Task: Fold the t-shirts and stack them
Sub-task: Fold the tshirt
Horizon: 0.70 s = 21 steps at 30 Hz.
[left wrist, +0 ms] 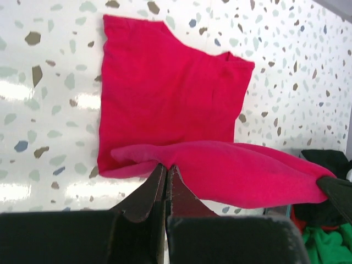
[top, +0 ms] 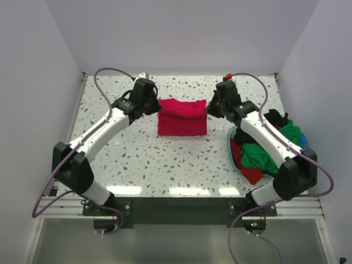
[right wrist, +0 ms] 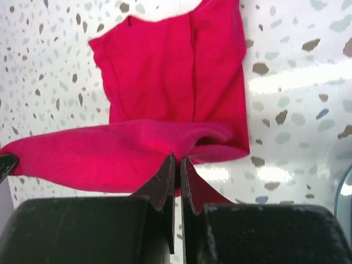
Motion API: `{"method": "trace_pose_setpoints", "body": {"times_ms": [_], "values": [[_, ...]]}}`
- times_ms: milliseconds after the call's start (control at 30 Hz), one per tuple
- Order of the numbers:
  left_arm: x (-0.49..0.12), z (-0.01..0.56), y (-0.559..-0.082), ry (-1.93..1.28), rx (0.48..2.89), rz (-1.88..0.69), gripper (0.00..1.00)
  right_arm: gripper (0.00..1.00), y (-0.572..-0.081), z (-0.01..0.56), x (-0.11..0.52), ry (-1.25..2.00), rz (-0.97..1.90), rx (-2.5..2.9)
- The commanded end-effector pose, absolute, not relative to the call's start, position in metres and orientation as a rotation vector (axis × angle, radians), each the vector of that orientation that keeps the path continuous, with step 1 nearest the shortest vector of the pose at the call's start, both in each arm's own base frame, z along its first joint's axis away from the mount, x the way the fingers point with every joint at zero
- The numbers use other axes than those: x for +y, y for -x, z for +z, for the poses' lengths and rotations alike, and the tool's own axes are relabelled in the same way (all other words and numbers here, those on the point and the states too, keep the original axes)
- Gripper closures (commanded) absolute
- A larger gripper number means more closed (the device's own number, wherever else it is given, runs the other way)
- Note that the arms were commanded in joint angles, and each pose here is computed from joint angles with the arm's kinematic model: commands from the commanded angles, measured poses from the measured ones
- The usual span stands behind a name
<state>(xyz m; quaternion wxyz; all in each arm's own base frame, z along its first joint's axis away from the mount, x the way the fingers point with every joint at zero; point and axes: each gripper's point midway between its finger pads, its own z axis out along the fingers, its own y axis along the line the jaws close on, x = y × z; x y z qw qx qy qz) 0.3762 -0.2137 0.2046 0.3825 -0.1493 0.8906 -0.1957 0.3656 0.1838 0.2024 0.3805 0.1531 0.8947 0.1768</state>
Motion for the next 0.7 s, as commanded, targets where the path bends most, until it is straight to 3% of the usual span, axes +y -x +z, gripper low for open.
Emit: {"method": "trace_pose_setpoints", "body": {"times_ms": [0,300,567,600,667], "values": [[-0.208,0.23,-0.408,0.377,2.192,-0.445,1.0,1.0,-0.398,0.222,0.192,-0.364,0.537,2.23],[-0.196,0.183,-0.466,0.441,2.249,-0.396,1.0,1.0,-0.457,0.199,0.194,-0.384,0.523,2.269],[-0.195,0.125,-0.528,0.468,2.291,-0.327,1.0,1.0,-0.505,0.134,0.196,-0.458,0.405,2.363],[-0.198,0.117,-0.537,0.465,2.3,-0.323,0.98,1.0,-0.512,0.134,0.197,-0.467,0.4,2.353],[-0.202,0.114,-0.545,0.441,2.292,-0.333,0.83,1.0,-0.522,0.12,0.2,-0.495,0.41,2.353]]}}
